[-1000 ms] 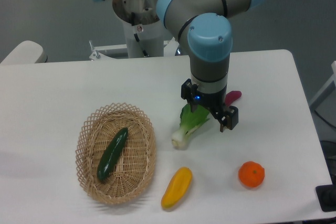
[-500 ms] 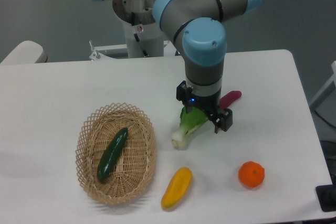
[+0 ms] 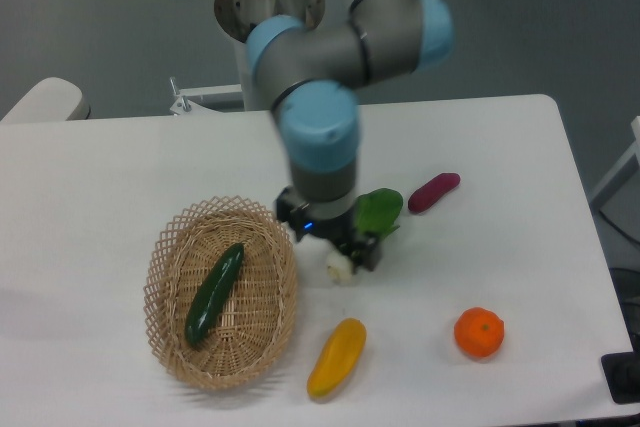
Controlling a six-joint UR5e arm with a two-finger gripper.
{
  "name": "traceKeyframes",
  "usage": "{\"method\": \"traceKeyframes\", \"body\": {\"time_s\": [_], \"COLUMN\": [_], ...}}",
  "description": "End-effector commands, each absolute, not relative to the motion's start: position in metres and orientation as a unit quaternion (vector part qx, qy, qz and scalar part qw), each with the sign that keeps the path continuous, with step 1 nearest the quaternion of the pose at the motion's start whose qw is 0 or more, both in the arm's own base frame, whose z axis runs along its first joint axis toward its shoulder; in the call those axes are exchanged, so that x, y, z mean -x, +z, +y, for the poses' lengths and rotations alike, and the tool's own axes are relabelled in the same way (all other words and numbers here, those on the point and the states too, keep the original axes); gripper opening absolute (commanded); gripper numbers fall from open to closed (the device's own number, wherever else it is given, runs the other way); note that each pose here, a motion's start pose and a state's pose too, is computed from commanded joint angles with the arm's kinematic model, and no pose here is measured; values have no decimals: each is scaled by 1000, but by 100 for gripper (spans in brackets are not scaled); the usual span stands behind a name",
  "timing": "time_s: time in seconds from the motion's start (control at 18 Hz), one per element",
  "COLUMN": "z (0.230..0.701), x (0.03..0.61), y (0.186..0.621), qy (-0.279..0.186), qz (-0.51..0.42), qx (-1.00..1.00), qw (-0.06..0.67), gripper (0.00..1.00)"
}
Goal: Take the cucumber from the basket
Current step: 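Move the gripper from beside the bok choy over the green cucumber in the basket, then lower the gripper onto the green cucumber and close on it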
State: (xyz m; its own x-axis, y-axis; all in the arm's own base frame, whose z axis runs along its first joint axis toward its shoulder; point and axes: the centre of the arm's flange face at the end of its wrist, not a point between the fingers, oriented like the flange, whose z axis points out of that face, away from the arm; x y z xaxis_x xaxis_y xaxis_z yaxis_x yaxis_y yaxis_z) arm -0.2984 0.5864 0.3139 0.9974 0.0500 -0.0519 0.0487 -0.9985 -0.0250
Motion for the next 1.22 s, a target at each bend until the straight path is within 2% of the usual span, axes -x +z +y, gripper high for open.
{"method": "traceKeyframes", "body": {"time_s": [0.28, 0.5, 0.78, 1.22], "z": [594, 599, 601, 599], "x": [264, 236, 214, 201], "y": [281, 240, 219, 210], "qy": [7, 18, 9, 6], "qz": [-78, -63, -48, -42], "qx": [997, 998, 999, 999], "qw": [9, 16, 1, -5], "gripper": [100, 100, 100, 100]}}
